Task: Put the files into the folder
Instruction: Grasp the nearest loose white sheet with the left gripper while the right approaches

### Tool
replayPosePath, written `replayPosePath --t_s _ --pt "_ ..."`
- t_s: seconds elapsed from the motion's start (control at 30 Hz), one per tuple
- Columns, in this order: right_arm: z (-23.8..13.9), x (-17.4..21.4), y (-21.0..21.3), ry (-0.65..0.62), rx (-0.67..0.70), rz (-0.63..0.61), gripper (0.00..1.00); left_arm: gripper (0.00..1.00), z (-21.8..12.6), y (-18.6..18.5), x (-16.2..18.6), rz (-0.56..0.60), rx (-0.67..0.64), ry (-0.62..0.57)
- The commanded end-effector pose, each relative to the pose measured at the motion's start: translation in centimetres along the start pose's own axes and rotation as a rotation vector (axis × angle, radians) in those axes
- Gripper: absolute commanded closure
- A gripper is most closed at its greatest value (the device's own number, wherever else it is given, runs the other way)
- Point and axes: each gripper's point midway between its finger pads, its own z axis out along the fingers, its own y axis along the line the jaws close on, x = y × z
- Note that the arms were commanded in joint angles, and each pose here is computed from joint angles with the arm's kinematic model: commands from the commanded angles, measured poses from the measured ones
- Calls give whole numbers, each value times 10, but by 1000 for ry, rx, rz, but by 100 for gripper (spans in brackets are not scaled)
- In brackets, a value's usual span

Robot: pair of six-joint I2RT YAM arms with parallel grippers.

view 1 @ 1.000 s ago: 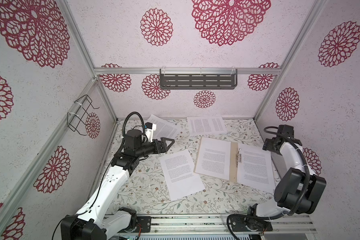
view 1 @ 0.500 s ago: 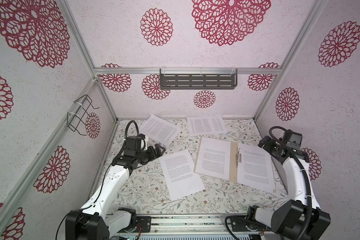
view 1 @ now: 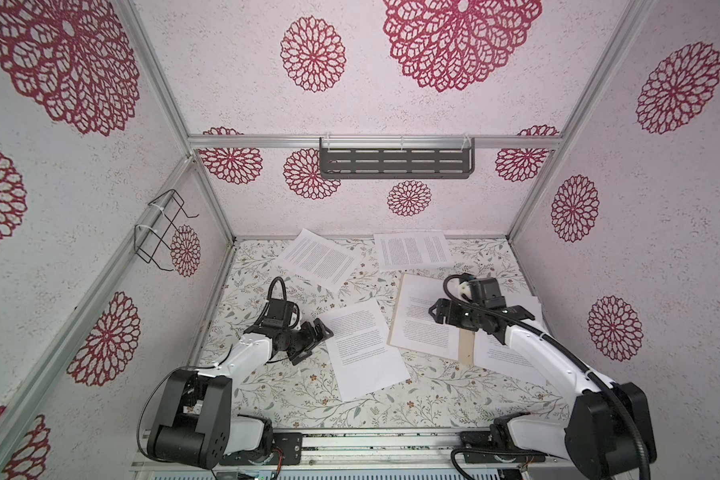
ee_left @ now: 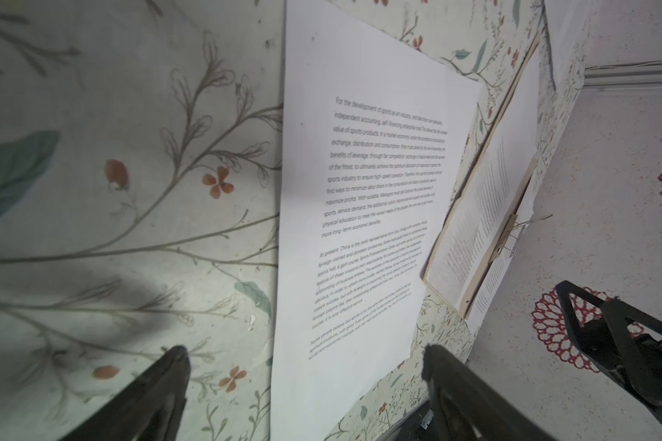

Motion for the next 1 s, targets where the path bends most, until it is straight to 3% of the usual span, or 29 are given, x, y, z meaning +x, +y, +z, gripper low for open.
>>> replayPosePath --t_s 0.0,0.2,0.43,0.7,0.97 --pt "12 4 38 17 -91 -64 13 0 11 -13 -12 13 67 -22" --pt "35 50 70 194 -195 -104 13 4 34 -12 -17 -45 84 34" --pt "55 77 82 259 -220 -131 13 6 48 -5 -11 -106 99 51" --pt "73 126 87 324 -275 -128 14 6 54 -20 -8 -65 237 61" --pt "84 149 92 366 -283 -151 15 7 42 -49 -6 4 308 48"
